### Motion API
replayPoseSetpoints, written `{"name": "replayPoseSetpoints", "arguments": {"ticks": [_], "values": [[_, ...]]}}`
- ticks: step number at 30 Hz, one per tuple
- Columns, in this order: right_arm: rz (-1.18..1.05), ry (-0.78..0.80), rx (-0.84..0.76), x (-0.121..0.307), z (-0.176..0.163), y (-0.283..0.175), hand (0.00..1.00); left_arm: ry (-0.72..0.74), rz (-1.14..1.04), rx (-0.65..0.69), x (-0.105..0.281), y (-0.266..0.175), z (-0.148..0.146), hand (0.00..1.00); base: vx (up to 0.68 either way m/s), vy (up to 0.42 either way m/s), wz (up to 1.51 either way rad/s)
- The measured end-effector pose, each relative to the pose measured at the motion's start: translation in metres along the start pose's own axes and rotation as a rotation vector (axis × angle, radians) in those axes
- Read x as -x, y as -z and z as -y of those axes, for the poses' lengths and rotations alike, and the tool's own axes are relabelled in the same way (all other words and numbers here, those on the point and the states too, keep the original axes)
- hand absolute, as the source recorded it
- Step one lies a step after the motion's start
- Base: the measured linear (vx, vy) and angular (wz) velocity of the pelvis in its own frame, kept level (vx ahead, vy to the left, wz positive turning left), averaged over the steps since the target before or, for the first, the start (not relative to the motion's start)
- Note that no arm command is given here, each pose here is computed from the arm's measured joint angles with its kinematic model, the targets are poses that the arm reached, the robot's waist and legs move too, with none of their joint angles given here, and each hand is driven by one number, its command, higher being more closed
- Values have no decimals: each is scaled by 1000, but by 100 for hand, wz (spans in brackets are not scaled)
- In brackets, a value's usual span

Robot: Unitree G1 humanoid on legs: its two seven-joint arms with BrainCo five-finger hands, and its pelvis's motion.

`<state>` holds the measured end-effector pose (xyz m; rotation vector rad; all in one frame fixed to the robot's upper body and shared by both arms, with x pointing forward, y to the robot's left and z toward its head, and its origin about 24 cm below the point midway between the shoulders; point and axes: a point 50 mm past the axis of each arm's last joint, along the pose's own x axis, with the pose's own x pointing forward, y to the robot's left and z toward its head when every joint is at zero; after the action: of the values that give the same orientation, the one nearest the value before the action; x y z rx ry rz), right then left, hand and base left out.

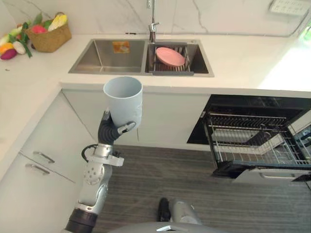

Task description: Walk over to the sink, pick up the cup, carry it to the dishwasher, place the cup inside the dishwasher, then close the dishwasher door

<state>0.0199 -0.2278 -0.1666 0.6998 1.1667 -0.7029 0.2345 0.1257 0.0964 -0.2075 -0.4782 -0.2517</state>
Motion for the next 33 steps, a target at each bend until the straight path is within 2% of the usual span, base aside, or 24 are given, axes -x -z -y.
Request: {"name": "replayPoseSetpoints", "arguments": {"ticks": [4, 9, 12, 15, 18, 22, 28, 30, 33], "values": [[15, 13, 22, 1, 6, -9, 0, -8, 5, -15, 1, -3, -6, 100, 406, 17, -49], [88, -90, 106, -6, -35, -38, 0, 12, 109, -51, 6, -31, -7, 100, 321, 110, -101], [88, -51, 57, -6, -27, -34, 0, 42, 147, -54, 4, -37, -9, 100, 352, 247, -60], [81, -24, -16, -9, -39, -17, 0, 46, 192, -39, 4, -44, -13, 100, 293, 203, -79], [115, 32, -33, -9, -45, -19, 0, 35, 199, -8, 3, -43, -7, 100, 188, 125, -91], [234, 94, 86, -4, -45, -36, 0, 25, 190, -24, 2, -40, 3, 100, 180, 116, -84], [307, 61, 194, -1, -60, -46, 0, -69, 190, -44, 0, -40, 0, 100, 183, -135, -72], [289, 76, 217, -1, -55, -38, 0, -91, 180, -64, 1, -40, -4, 100, 192, -360, -36], [332, 127, 233, 2, -40, -56, 0, -129, 152, -38, -2, -33, 3, 100, 110, -237, -34]]}}
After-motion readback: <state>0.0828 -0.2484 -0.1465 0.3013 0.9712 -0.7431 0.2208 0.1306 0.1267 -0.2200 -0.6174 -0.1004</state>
